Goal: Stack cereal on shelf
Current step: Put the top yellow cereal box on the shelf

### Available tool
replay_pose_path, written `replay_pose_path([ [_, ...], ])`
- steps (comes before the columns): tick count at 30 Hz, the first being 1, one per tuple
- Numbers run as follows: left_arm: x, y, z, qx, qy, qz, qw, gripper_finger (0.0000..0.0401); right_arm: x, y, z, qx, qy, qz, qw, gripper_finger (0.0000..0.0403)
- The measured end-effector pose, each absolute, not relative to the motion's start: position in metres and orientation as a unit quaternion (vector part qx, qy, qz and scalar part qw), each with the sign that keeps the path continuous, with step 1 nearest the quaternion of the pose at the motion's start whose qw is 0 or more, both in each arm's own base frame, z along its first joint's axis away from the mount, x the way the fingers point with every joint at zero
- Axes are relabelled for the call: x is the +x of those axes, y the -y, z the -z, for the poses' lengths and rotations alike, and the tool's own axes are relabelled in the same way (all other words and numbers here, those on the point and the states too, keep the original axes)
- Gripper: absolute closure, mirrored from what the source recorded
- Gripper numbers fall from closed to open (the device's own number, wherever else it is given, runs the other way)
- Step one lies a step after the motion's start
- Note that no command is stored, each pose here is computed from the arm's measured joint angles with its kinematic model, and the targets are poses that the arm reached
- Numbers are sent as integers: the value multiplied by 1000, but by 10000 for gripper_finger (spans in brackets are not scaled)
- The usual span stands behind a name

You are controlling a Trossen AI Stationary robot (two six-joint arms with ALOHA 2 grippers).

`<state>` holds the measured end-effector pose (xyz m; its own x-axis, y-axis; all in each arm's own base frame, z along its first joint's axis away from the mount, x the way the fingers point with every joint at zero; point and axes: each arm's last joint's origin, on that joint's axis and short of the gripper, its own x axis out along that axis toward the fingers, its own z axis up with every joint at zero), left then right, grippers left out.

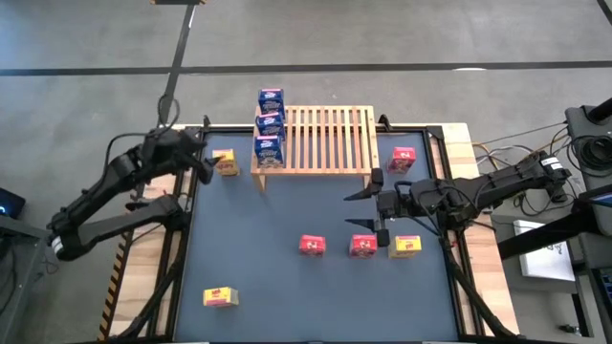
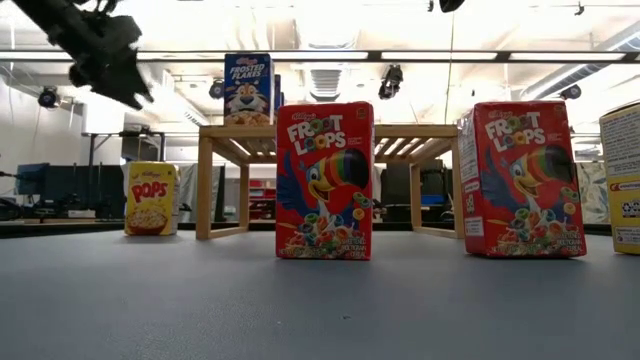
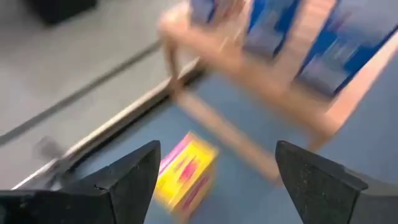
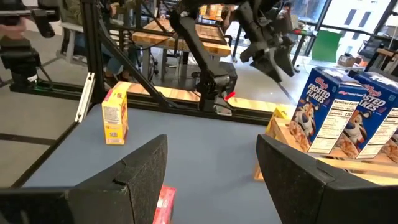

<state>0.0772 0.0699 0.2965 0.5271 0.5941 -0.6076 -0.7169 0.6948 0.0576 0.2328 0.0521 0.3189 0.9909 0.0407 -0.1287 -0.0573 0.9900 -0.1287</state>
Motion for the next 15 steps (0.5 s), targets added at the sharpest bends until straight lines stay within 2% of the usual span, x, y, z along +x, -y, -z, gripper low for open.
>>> replay_pose_path([
  [5,79,-72,-302,-87,-387,-363,843,101,233,-53,-319,-58,-62,-25,996,165],
  [15,92,-83,-296,-32,-382,-345,857,101,232,-55,-321,-65,-53,-30,996,165],
])
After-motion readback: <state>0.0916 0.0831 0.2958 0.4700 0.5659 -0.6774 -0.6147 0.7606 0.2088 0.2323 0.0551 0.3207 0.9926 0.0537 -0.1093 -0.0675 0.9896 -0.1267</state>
